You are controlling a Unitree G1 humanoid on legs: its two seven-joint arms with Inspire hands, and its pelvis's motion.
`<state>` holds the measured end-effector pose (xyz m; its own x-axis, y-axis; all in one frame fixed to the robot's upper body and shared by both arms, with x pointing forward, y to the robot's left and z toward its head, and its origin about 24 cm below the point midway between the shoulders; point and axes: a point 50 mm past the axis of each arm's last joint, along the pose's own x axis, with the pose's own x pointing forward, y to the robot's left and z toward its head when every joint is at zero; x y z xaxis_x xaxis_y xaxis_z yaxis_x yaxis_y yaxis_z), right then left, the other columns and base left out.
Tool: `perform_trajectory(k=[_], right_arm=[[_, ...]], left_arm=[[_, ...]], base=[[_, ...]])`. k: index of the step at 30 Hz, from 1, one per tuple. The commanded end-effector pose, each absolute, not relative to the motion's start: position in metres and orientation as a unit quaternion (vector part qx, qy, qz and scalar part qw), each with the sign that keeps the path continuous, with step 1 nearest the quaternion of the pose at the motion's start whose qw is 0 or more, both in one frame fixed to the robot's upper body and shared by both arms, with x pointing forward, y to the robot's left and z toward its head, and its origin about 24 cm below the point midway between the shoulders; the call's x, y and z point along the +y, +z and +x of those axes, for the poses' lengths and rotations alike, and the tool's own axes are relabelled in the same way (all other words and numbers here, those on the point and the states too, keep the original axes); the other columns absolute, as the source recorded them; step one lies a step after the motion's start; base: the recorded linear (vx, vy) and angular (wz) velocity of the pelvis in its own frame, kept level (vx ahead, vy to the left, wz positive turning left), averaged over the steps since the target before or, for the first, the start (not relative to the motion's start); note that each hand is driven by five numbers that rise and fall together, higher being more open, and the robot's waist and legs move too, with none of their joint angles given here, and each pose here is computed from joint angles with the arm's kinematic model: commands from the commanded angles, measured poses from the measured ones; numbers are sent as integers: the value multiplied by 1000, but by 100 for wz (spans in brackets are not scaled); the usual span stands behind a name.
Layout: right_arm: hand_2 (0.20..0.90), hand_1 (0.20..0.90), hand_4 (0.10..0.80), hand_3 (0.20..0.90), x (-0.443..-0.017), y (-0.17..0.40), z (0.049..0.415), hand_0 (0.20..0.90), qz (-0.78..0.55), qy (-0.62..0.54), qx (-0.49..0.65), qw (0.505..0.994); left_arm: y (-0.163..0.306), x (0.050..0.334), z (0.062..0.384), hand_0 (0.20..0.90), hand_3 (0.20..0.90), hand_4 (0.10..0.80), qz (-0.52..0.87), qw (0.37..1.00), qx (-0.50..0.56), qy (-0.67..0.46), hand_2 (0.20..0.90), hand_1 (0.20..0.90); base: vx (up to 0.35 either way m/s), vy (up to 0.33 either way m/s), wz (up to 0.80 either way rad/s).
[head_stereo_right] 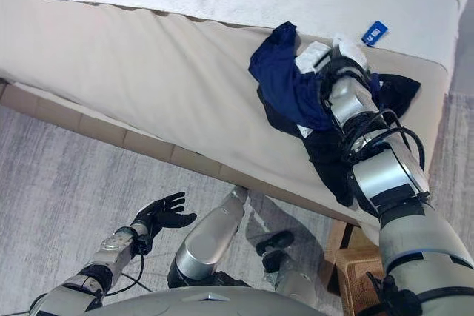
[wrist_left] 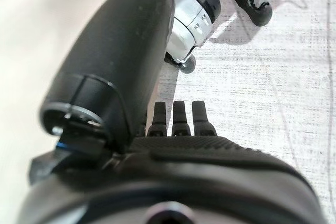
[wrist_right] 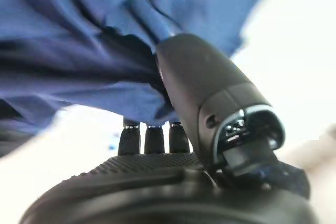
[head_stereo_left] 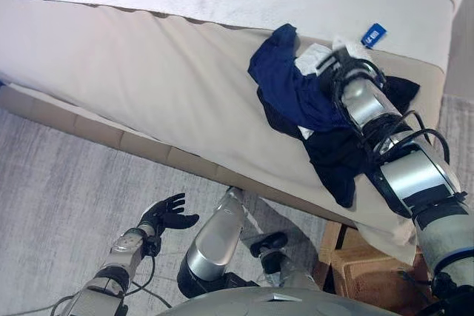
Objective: Pick up the clothes from the bed and place them into the basket
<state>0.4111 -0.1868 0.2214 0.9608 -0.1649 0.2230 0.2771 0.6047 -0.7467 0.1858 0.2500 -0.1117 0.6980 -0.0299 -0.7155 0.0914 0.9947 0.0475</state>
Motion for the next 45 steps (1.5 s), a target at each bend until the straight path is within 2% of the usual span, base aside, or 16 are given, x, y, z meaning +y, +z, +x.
perform_trajectory(k=[1,6,15,27,34,40,45], right_arm=[[300,300,100,200,-168,306,385,300,-378,-203,-304,851],[300,300,100,200,-177,324,352,300,-340,-262,-411,804],[300,300,100,200,-210,322,333,300,-323,-305,-415,794],[300,300,100,200,-256,355,296,300,-269,-413,-468,734],[300,300,100,200,-277,350,296,300,-326,-396,-412,753],[300,300,100,200,-312,315,294,300,-353,-400,-326,781],[300,300,100,200,-326,283,298,300,-375,-381,-255,806]], left_arm=[[-130,258,136,900,900,800,45,897,439,-29,900,900],[-140,254,112,900,900,800,43,883,467,-29,900,900],[-151,254,80,900,900,800,57,848,527,-26,900,900],[-155,266,62,900,900,800,82,803,590,-8,900,900],[-153,268,75,900,900,800,84,801,592,-19,900,900],[-146,256,111,900,900,800,98,824,556,-59,900,900],[-143,248,126,900,900,800,114,829,540,-89,900,900]], base=[[79,43,-27],[90,-15,-18],[85,-55,-14],[-76,-66,-16],[-70,-54,-56],[-55,-97,-33],[-38,-128,-28]])
